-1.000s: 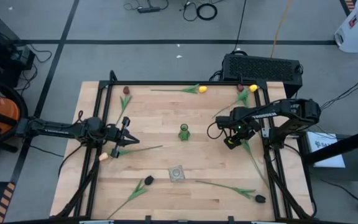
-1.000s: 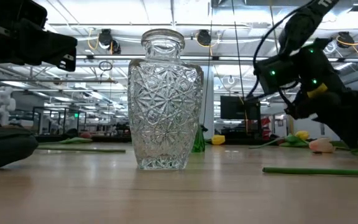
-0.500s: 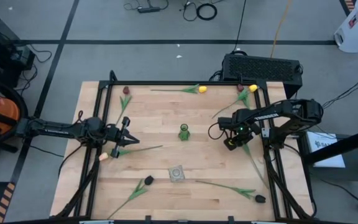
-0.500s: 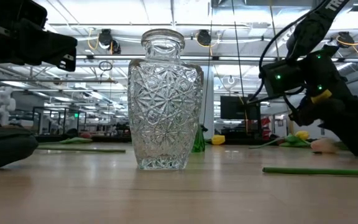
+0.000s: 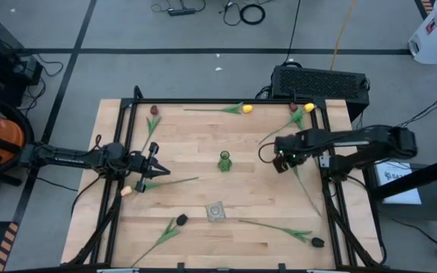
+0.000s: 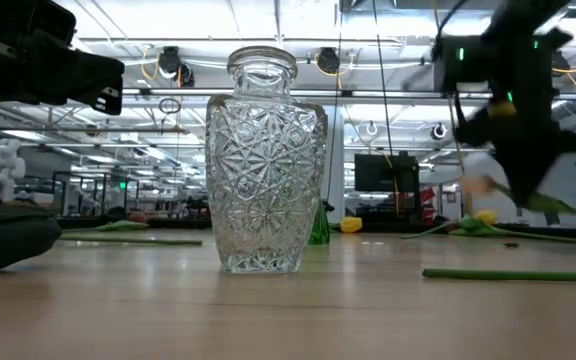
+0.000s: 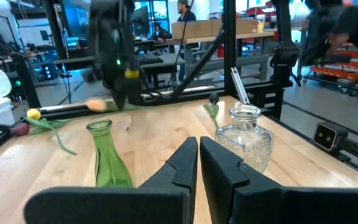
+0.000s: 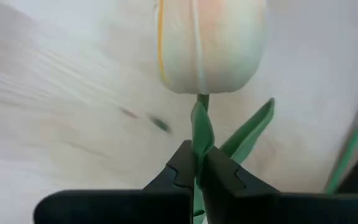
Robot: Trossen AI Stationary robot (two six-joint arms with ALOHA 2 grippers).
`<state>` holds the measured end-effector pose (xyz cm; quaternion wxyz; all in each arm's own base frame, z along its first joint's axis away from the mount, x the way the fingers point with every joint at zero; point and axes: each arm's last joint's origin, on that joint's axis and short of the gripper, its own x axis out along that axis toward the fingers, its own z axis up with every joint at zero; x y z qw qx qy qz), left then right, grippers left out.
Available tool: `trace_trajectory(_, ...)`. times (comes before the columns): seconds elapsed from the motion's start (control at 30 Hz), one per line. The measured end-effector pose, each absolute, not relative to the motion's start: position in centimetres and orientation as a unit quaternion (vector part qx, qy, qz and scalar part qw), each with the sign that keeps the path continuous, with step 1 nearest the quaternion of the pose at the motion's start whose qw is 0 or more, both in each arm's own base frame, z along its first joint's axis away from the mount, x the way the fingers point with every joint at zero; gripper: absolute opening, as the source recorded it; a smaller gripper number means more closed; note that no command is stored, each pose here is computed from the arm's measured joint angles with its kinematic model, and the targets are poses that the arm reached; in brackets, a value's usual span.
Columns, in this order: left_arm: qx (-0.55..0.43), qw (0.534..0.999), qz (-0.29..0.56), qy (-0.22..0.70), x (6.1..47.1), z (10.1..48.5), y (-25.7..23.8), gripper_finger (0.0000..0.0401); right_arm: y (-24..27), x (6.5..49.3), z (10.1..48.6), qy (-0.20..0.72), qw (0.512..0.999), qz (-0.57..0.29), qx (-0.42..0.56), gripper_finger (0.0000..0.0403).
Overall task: Sort flowers into vase by color
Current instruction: Put the right white flower into the green vase
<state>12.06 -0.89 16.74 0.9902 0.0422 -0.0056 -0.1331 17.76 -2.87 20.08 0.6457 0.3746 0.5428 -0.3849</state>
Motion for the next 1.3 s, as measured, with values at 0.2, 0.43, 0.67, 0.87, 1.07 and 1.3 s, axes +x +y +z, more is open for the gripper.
trace_trajectory(0.2, 0.042, 0.99, -0.133, -0.006, 12.1, 16.7, -0.9, 0.0029, -2.3, 18.5, 28.6, 0.384, 0.768, -0.381, 0.343, 0.0001)
trace_trajectory(0.43, 0.042, 0.99, -0.133, -0.006, 12.1, 16.7, -0.9, 0.0029, -1.7, 19.7, 39.2, 0.222, 0.872, -0.362, 0.242, 0.0001)
trace_trajectory(0.67, 0.042, 0.99, -0.133, -0.006, 12.1, 16.7, -0.9, 0.0029, -1.3, 22.7, 46.4, 0.134, 0.929, -0.319, 0.13, 0.0)
trace_trajectory(0.87, 0.042, 0.99, -0.133, -0.006, 12.1, 16.7, -0.9, 0.0029, -1.0, 26.7, 48.1, 0.131, 0.946, -0.287, 0.07, 0.0)
trace_trajectory(1.07, 0.042, 0.99, -0.133, -0.006, 12.1, 16.7, -0.9, 0.0029, -0.2, 29.8, 47.4, 0.145, 0.95, -0.273, 0.05, 0.0)
trace_trajectory(1.3, 0.042, 0.99, -0.133, -0.006, 12.1, 16.7, -0.9, 0.0029, 1.0, 32.0, 45.8, 0.164, 0.95, -0.259, 0.05, 0.0)
